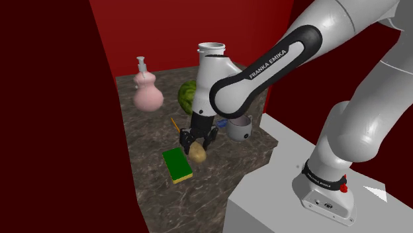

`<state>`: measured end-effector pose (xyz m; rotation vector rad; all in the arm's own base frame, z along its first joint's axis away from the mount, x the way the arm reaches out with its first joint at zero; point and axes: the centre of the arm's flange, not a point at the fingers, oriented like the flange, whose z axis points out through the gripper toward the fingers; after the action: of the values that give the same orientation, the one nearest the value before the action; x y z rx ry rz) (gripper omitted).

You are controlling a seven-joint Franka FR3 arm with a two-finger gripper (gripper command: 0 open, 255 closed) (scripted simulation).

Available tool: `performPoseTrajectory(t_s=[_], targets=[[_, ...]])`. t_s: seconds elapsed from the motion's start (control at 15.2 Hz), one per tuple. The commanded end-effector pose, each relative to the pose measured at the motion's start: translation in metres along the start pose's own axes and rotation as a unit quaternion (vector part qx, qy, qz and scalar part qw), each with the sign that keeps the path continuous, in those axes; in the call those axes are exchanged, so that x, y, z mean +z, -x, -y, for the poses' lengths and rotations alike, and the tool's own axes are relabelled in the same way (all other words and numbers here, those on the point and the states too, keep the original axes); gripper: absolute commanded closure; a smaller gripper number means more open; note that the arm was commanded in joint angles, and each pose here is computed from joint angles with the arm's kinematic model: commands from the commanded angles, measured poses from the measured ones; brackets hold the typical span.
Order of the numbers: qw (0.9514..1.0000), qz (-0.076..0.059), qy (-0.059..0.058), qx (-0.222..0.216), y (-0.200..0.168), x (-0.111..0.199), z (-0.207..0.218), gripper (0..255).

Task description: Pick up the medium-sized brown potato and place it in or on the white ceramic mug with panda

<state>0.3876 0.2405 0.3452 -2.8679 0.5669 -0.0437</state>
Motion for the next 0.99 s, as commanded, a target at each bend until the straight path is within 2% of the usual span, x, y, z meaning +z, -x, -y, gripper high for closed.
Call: performPoseTrajectory(t_s=[0.0, 0.92], targets=[[1.0000, 0.000, 0.000, 0.000, 0.001, -0.011, 0.003, 255], [1.0000, 0.000, 0.000, 0.000, 0.002, -0.083, 0.019, 255]])
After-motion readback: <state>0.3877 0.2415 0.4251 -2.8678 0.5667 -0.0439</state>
